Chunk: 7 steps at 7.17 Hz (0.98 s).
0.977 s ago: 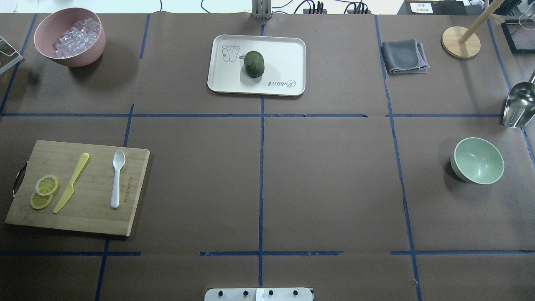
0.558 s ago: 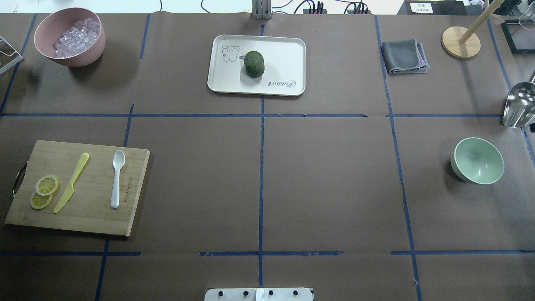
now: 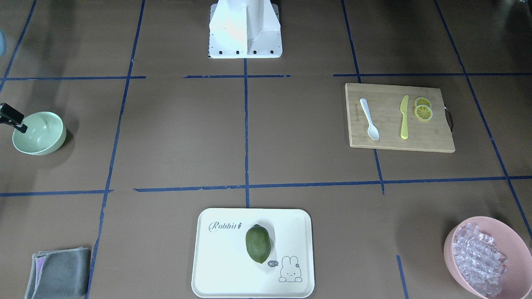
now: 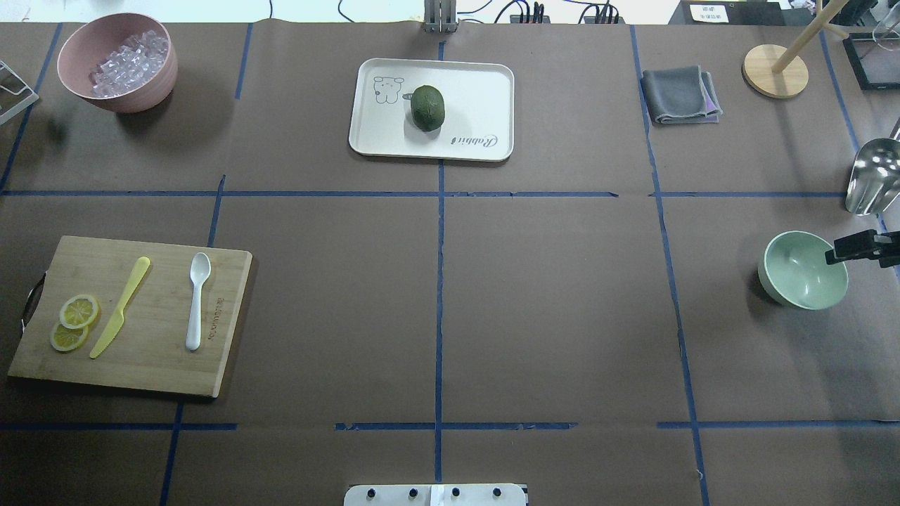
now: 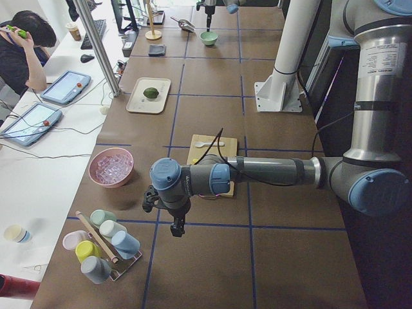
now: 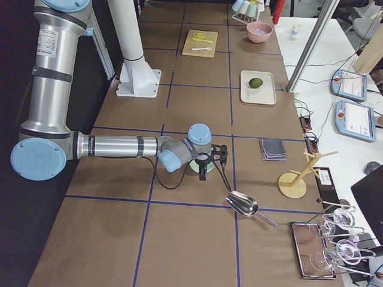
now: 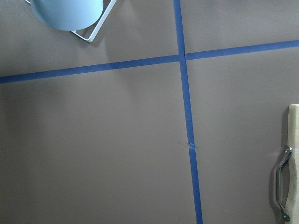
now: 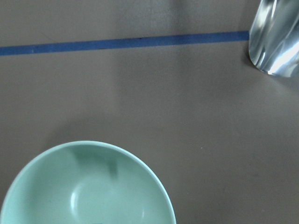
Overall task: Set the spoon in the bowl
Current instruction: 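Reach the right gripper to the rim of the pale green bowl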
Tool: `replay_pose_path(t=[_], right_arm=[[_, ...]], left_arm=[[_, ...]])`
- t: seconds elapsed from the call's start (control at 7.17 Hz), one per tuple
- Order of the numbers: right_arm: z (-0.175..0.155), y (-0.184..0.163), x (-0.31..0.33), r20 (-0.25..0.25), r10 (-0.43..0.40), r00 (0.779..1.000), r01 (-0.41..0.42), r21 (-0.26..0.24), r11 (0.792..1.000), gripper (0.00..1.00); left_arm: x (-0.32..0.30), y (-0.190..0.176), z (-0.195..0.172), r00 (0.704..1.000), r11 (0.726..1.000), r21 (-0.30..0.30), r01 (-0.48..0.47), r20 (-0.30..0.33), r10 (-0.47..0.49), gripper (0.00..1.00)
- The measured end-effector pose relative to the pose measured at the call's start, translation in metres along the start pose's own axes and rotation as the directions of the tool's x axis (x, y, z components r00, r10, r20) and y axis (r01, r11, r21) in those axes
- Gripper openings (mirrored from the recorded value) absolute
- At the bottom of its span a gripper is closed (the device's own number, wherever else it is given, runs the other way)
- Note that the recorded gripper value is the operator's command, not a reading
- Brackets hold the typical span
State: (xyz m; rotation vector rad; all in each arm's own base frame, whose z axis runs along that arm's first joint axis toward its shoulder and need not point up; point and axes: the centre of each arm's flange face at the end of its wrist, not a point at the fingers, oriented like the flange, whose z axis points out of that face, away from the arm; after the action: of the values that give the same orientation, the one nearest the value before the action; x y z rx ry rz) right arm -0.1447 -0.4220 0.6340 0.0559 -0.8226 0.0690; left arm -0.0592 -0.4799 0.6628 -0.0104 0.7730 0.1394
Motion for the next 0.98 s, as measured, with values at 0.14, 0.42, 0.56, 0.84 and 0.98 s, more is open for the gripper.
replay_pose_path(t=[0.14, 0.42, 0.56, 0.84, 0.98], right_arm=[[0.015, 0.005, 0.002, -0.012, -0.005, 1.000, 0.004, -0.021, 1.000, 0.66], [0.029, 0.008, 0.003, -0.016, -0.004, 1.000, 0.004, -0.039, 0.999, 0.01], [0.029, 0.007, 0.002, -0.012, -0.005, 1.000, 0.004, -0.039, 0.999, 0.00], [0.022, 0.006, -0.006, 0.002, -0.017, 1.000, 0.017, -0.027, 0.999, 0.00], [0.013, 0.005, -0.015, 0.017, -0.029, 0.999, 0.029, -0.013, 0.999, 0.00]], left_arm=[[0.000, 0.000, 0.000, 1.000, 1.000, 0.000, 0.000, 0.000, 0.000, 1.00], [0.000, 0.000, 0.000, 1.000, 1.000, 0.000, 0.000, 0.000, 0.000, 1.00], [0.000, 0.000, 0.000, 1.000, 1.000, 0.000, 0.000, 0.000, 0.000, 1.00], [0.000, 0.000, 0.000, 1.000, 1.000, -0.001, 0.001, 0.000, -0.001, 1.00], [0.000, 0.000, 0.000, 1.000, 1.000, -0.001, 0.001, 0.000, -0.001, 1.00]])
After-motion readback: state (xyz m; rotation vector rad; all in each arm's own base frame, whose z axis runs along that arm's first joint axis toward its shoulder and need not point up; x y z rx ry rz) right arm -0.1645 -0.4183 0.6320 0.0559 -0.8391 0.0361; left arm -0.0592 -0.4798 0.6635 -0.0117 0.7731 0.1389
